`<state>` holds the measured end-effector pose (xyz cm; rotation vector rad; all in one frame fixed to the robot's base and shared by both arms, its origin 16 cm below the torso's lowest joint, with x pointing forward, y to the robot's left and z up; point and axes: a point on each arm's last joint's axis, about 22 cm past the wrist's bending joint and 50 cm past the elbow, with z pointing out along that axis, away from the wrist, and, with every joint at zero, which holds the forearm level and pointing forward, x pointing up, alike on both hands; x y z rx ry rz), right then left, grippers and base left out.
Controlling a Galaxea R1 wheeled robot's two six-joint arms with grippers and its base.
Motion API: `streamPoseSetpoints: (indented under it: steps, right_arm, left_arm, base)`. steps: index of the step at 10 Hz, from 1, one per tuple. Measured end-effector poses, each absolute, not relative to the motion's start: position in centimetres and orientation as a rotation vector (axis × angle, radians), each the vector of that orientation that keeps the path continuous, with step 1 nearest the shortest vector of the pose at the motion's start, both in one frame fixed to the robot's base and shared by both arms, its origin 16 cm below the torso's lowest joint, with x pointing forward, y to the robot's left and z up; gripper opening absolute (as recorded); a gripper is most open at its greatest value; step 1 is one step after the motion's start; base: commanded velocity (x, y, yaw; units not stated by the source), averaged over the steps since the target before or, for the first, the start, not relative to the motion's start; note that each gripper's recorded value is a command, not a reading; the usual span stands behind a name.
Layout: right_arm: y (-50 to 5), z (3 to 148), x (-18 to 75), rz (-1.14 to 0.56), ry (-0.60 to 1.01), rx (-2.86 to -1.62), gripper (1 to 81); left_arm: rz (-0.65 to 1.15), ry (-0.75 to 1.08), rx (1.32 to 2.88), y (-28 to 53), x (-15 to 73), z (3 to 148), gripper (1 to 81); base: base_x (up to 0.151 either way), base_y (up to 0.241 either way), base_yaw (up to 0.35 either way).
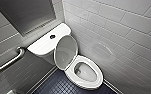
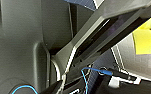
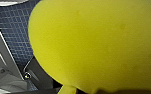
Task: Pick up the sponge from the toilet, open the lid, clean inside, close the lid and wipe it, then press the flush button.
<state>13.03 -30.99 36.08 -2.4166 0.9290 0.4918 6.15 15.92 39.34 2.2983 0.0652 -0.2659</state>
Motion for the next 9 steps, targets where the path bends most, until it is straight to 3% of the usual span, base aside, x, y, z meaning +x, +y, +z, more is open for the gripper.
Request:
streamPoseSetpoints:
  steps: [3, 6, 9]
  right_arm:
    - [-29.9, 36.8, 13.1, 0.397, 0.932, -2.382, 1.0]
    - [-30.6, 36.7, 8.9, 0.342, 0.902, -2.423, 1.0]
    - [-30.4, 35.8, 7.9, 0.254, 0.864, -2.423, 1.0]
  left_arm:
    - [-0.173, 0.027, 2.305, 16.1, 12.5, 38.5, 81.1]
    - [0.038, -0.035, 2.356, 18.6, 25.3, 38.2, 81.1]
    - [0.058, -0.009, 2.354, 18.5, 32.8, 39.4, 81.1]
  base:
    - [0.0, 0.0, 0.0]
    - [0.0, 0.0, 0.0]
    - [0.0, 0.0, 0.0]
